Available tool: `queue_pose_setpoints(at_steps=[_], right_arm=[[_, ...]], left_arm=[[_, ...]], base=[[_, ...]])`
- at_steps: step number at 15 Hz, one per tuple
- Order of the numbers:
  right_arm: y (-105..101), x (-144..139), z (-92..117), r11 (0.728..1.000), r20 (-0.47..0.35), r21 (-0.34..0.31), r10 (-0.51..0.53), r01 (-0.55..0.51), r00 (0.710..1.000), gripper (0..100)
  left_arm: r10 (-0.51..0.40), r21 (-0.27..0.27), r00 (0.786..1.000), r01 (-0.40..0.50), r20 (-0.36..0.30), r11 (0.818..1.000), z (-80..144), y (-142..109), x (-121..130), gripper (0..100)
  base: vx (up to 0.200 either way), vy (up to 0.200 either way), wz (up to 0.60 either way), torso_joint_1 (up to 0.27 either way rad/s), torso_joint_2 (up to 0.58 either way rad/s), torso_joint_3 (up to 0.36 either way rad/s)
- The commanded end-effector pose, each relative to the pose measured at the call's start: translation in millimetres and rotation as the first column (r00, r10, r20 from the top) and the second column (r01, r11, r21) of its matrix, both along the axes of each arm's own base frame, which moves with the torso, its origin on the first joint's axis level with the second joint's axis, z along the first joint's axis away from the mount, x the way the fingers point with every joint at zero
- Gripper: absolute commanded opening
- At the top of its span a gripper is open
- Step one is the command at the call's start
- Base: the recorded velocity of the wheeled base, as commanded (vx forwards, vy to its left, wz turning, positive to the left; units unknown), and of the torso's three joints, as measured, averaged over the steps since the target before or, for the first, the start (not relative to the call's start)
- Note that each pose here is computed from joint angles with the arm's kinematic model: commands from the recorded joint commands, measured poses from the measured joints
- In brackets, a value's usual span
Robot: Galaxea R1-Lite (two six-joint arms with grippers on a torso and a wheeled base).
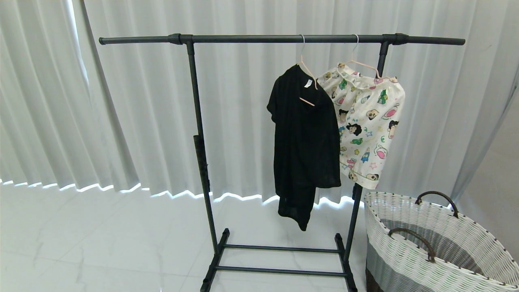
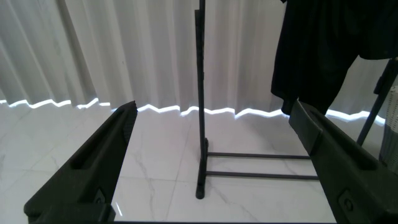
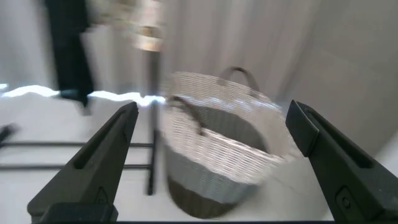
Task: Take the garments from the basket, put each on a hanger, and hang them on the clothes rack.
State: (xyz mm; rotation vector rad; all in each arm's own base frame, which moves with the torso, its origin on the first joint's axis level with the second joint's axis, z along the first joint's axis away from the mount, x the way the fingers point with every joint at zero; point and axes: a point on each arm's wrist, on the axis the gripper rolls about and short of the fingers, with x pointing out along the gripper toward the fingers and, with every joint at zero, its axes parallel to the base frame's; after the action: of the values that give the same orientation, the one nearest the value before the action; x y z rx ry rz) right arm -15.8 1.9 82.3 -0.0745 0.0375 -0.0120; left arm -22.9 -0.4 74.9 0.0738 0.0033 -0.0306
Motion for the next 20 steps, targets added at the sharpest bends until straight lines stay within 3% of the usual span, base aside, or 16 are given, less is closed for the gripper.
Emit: queue_pose_setpoints(at_steps=[1,2,3,4,6,8,11,20], right_arm=[[-0.5,-0.1,0.4,0.999,0.005,0.034,-0.028,0.028,1.0,100],[-2.2,-0.3,-1.2,0.993,-0.01,0.057,-0.102,0.103,0.995,100],[-3.3,-0.6,-3.2,0.979,-0.029,0.132,-0.155,0.158,0.987,100],[-3.3,-0.7,-5.3,0.973,-0.048,0.168,-0.154,0.16,0.987,100],[-4.7,-4.0,-6.3,0.99,-0.009,0.131,-0.048,0.049,0.999,100],[-3.8,-6.0,-6.8,0.994,0.017,0.091,-0.054,0.053,0.998,100],[-3.8,-7.2,-7.0,0.984,0.034,0.168,-0.062,0.055,0.997,100],[-3.8,-7.2,-7.0,0.985,0.034,0.165,-0.062,0.055,0.998,100]], left_arm=[[0.0,0.0,1.0,0.0,-0.002,1.0,0.0,0.0,0.1,100],[0.0,0.0,1.0,0.0,-0.002,1.0,0.0,0.0,0.1,100],[0.0,-0.002,1.0,0.0,-0.002,1.0,0.0,0.0,0.1,100],[0.0,0.0,1.0,0.0,-0.002,1.0,0.0,0.0,0.1,100],[0.0,-0.002,1.0,0.0,-0.002,1.0,0.0,0.0,0.1,100],[0.0,-0.002,1.0,0.0,-0.002,1.0,0.0,0.0,0.1,100],[0.0,0.0,1.0,0.0,-0.002,1.0,0.0,0.0,0.1,100],[0.0,0.0,1.0,0.0,-0.002,1.0,0.0,0.0,0.1,100]], base=[[0.0,0.0,0.0,0.0,0.0,0.0],[0.0,0.0,0.0,0.0,0.0,0.0],[0.0,0.0,0.0,0.0,0.0,0.0],[0.0,0.0,0.0,0.0,0.0,0.0],[0.0,0.0,0.0,0.0,0.0,0.0],[0.0,0.0,0.0,0.0,0.0,0.0],[0.0,0.0,0.0,0.0,0.0,0.0],[0.0,0.0,0.0,0.0,0.0,0.0]])
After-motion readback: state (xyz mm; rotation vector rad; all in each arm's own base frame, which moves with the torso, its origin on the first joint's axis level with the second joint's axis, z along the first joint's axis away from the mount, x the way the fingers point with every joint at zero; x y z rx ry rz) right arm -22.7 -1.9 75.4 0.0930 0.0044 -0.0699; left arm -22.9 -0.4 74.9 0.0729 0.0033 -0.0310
